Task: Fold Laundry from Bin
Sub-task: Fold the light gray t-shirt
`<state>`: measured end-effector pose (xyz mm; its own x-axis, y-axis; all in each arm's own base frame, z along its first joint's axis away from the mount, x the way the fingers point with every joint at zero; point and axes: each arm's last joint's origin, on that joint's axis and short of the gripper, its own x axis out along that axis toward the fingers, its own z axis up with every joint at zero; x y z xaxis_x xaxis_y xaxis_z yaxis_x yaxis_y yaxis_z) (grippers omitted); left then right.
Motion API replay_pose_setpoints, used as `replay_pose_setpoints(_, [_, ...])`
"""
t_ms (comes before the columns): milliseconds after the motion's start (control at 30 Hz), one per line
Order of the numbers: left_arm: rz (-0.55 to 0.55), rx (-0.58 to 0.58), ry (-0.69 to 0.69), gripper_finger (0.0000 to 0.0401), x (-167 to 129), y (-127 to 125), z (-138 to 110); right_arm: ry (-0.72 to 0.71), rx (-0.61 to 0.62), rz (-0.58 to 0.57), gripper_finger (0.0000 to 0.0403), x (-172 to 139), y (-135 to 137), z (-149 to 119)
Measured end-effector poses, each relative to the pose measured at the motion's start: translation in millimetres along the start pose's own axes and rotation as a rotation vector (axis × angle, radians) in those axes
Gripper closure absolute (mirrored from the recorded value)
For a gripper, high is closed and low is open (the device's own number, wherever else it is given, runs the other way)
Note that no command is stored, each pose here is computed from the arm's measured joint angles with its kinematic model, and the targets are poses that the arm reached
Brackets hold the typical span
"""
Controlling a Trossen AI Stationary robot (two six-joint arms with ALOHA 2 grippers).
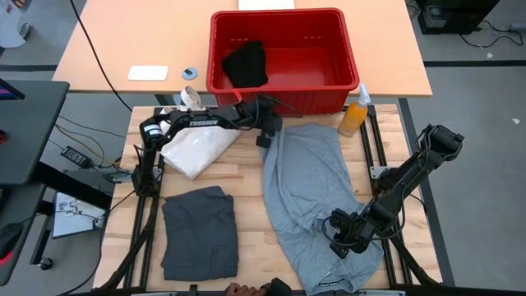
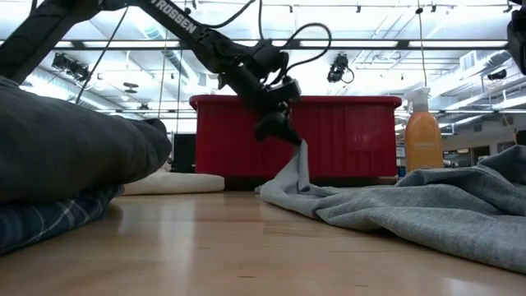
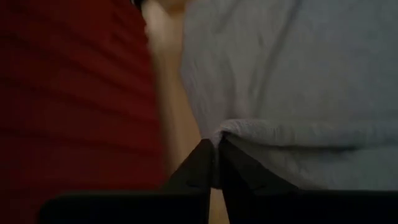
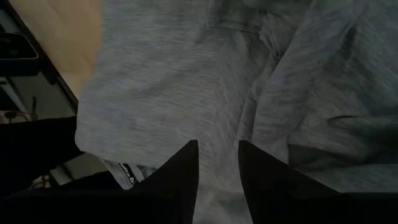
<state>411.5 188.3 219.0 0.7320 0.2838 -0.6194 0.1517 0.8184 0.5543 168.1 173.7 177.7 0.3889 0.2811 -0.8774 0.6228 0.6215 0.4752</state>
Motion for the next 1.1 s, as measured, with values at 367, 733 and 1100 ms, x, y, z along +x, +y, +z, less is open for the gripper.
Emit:
replay_pose_setpoints(367, [0.049,-0.003,-0.083,0.0329,1,-3,16,-0.019,0.007,0.001,0.0296,0,0,1])
replay_pose_setpoints(733, [0.042,-0.021,-0.044,0.0168,2,-5,13,-0.033,0.012,0.018,0.0311,0,2,1])
replay_pose_setpoints(1100, [-0.216,-0.467,0.13,0.0173,-35,-30,20,0.063,0.014,0.087,0.0312,-1,9,-2])
